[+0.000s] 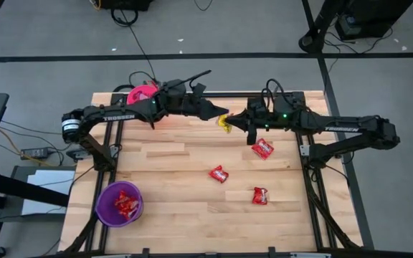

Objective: Sort candy by brand, put in halloween buckets
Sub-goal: Put the yellow candy into the pink bucket

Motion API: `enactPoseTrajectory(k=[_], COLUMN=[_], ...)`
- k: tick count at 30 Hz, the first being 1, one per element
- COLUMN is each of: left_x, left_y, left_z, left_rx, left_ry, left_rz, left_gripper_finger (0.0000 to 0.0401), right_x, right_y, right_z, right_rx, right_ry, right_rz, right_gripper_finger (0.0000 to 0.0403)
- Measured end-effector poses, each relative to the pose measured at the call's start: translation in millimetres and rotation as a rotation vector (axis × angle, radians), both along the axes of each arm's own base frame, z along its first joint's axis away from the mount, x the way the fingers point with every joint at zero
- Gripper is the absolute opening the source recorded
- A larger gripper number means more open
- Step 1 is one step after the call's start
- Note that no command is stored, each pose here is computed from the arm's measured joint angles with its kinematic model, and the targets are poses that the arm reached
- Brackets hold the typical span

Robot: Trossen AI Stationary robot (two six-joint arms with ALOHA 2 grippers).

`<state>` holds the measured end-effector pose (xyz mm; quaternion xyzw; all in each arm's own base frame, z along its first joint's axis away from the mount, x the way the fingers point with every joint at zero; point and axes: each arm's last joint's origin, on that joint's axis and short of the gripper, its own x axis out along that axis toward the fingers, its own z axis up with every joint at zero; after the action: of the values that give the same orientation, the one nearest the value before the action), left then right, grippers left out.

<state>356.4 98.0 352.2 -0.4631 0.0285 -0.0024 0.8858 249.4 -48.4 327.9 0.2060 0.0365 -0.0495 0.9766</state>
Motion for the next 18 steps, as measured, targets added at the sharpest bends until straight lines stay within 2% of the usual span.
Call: enactPoseTrajectory(k=[9, 12, 16, 18], left_x=[7.3, 7.3, 7.7, 7.7], left_y=[1.2, 1.1, 0.5, 0.1], left_z=[-12.8, -12.2, -8.8, -7.6], left_rx=[-0.021, -0.013, 0.002, 0.007], left_ry=[0.044, 0.038, 0.001, -0.011], left_rz=[-0.034, -0.039, -0.068, -0.082], left_gripper_finger=[0.0122, 0.0092, 0.0017, 0.0009], right_x=[-1.2, -1.4, -1.4, -1.4], right_y=[1.0, 1.0, 1.1, 1.2], right_z=[1.2, 1.5, 2.5, 3.1], right_rx=[0.0, -0.001, -0.002, -0.003], right_ry=[-0.004, -0.006, -0.015, -0.021], right_rz=[0.005, 0.007, 0.009, 0.014], right_gripper_finger=[0.0002, 0.0002, 0.0002, 0.0002])
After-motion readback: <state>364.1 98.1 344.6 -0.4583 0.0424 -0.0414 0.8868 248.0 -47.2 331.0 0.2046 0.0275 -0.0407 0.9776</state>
